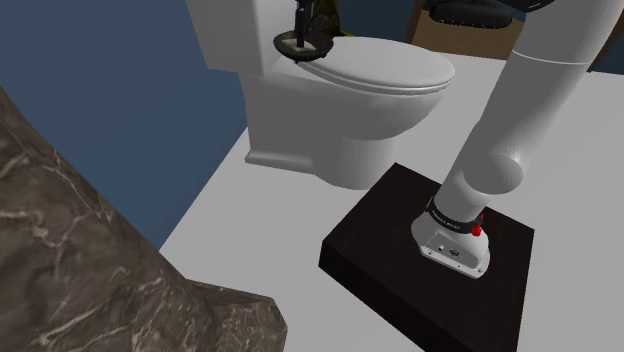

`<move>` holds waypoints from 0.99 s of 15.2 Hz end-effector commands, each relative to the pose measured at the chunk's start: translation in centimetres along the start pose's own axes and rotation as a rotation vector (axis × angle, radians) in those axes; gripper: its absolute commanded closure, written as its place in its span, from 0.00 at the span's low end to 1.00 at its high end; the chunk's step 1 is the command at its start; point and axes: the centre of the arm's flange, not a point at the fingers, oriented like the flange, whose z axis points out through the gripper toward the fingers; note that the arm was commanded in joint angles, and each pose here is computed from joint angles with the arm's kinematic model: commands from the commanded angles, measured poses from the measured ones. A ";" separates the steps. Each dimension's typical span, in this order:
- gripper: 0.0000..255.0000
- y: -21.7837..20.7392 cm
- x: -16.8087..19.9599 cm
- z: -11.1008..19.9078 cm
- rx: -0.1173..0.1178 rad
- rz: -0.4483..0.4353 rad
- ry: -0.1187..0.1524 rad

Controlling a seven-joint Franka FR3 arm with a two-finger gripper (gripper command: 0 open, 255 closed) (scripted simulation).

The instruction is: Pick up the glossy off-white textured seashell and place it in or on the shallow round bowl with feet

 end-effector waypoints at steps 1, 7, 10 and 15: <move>0.00 0.0 0.0 0.0 0.000 0.000 0.000; 1.00 0.0 0.0 0.0 0.000 0.000 0.000; 1.00 0.0 0.0 0.0 0.000 0.000 0.000; 1.00 0.3 0.1 -2.1 0.000 0.000 0.000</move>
